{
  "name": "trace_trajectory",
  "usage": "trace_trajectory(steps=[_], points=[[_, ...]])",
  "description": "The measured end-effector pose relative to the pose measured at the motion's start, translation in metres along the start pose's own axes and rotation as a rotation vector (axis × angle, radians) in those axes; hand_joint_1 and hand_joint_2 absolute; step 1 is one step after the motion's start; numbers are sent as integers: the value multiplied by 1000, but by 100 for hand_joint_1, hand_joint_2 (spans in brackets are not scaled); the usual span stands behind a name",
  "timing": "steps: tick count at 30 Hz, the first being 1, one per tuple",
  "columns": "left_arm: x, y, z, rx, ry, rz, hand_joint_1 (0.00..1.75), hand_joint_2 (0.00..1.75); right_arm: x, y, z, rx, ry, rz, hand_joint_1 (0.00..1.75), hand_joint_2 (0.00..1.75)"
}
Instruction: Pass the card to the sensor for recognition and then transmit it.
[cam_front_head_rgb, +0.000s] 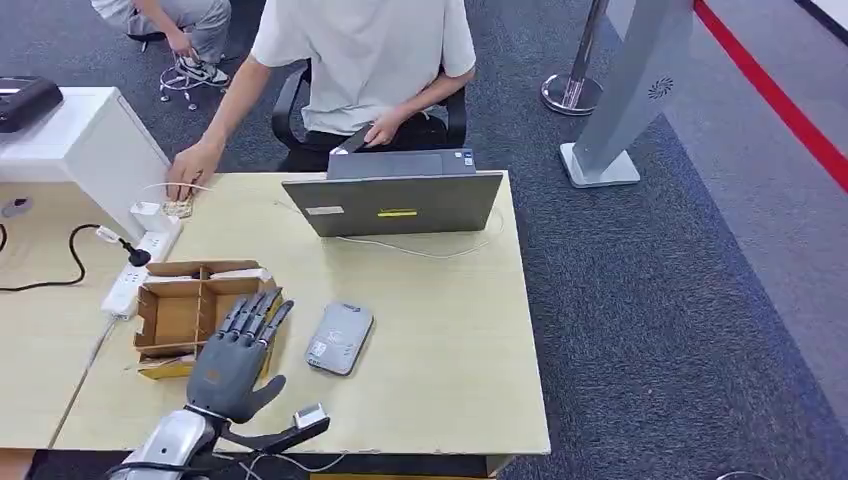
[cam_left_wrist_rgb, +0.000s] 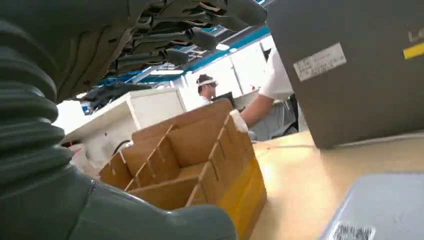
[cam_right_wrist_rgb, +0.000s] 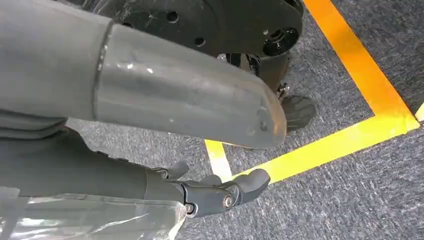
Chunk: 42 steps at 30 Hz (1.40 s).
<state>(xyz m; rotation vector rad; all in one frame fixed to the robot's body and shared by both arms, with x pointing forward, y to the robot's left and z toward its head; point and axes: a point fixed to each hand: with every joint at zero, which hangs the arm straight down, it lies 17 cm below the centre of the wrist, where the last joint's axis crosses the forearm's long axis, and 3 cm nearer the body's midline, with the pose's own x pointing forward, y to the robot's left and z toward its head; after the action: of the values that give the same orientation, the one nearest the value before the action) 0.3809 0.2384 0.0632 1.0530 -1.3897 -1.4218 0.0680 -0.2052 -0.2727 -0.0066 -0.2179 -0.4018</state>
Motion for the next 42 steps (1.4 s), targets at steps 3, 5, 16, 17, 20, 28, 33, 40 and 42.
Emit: trace_trajectory(steps=[3,5,16,17,20,28,33,40,42], points=[[-7,-8,10,-16,16,18,0,175,-1,-1,0,-4,0,-1,0,0],[-7,-10,16,-4,9,30,0,175,-2,-1,1,-7,0,-3,0,0],[-3,8,52,115,15,65,0,175,-5,-5,3,-24,-4,-19,0,0],[-4,12,56,131,22,71,0,175,-6,-5,3,-26,-3,-22,0,0],[-4,27,65,182,39,87,0,175,-6,-6,4,-31,-6,-25,0,0],[-42,30,64,192,138,56,0,175,-7,-6,5,-17,-4,16,0,0],[-62,27,59,193,186,44,0,175,-7,-7,5,-19,-3,19,0,0],[-72,17,46,186,206,37,0,175,-7,-7,4,-20,-6,40,0,0],[-70,11,39,178,198,36,0,175,-6,-6,4,-21,-8,46,0,0]])
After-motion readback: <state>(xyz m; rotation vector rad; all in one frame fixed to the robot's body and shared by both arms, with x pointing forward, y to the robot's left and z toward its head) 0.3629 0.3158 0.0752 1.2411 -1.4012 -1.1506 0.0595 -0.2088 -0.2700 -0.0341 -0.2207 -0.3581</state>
